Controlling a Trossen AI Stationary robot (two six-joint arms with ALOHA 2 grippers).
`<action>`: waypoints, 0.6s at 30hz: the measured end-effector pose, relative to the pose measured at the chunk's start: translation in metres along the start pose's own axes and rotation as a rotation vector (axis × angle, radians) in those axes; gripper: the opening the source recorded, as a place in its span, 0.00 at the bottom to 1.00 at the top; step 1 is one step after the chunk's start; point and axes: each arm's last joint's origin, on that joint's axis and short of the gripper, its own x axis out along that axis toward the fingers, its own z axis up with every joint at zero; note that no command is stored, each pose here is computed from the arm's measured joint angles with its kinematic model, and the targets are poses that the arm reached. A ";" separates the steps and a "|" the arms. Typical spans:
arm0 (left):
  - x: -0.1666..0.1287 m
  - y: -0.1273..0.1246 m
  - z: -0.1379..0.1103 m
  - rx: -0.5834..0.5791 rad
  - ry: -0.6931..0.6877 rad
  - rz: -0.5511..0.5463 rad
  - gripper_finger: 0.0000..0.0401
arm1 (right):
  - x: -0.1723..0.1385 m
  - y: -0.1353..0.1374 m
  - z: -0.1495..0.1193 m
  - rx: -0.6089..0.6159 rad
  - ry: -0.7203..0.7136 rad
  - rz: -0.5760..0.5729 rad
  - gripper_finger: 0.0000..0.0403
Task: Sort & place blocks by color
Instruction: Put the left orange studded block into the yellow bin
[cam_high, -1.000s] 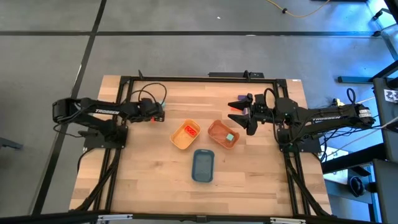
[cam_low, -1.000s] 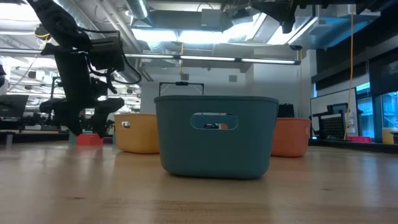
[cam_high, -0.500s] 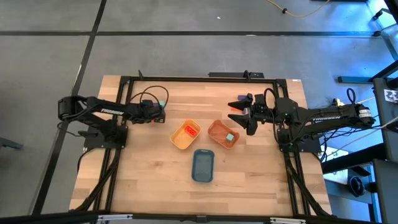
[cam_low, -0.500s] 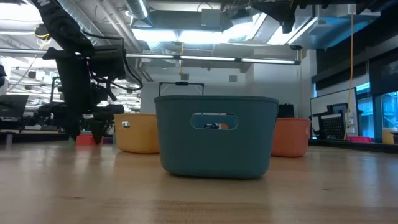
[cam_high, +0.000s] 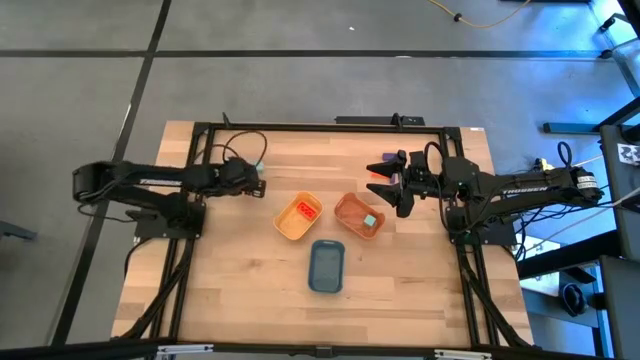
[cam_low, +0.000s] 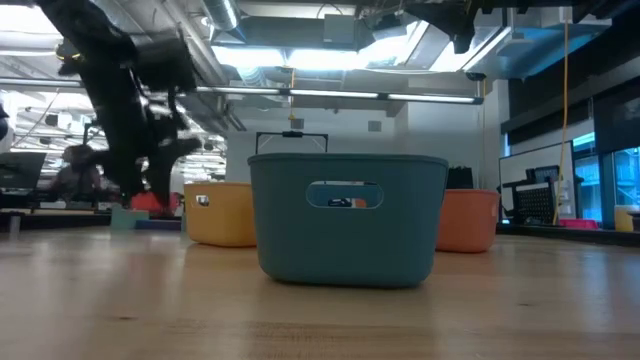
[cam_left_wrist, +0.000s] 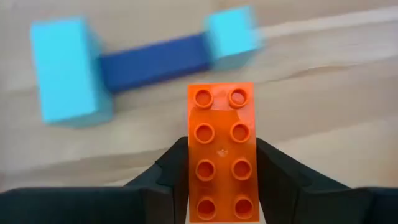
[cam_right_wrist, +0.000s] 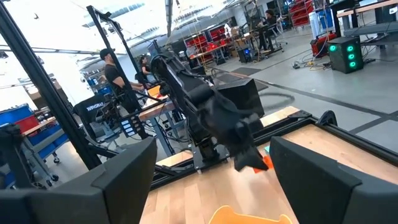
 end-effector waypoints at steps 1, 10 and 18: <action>-0.008 -0.002 0.004 0.009 -0.024 -0.041 0.32 | 0.000 0.000 0.000 0.000 0.000 0.000 0.78; -0.104 -0.034 0.055 0.196 -0.417 -0.572 0.32 | 0.000 0.000 0.000 0.000 -0.003 0.001 0.78; -0.172 -0.073 0.079 0.439 -0.646 -0.965 0.32 | 0.000 0.001 0.002 0.001 -0.019 0.007 0.78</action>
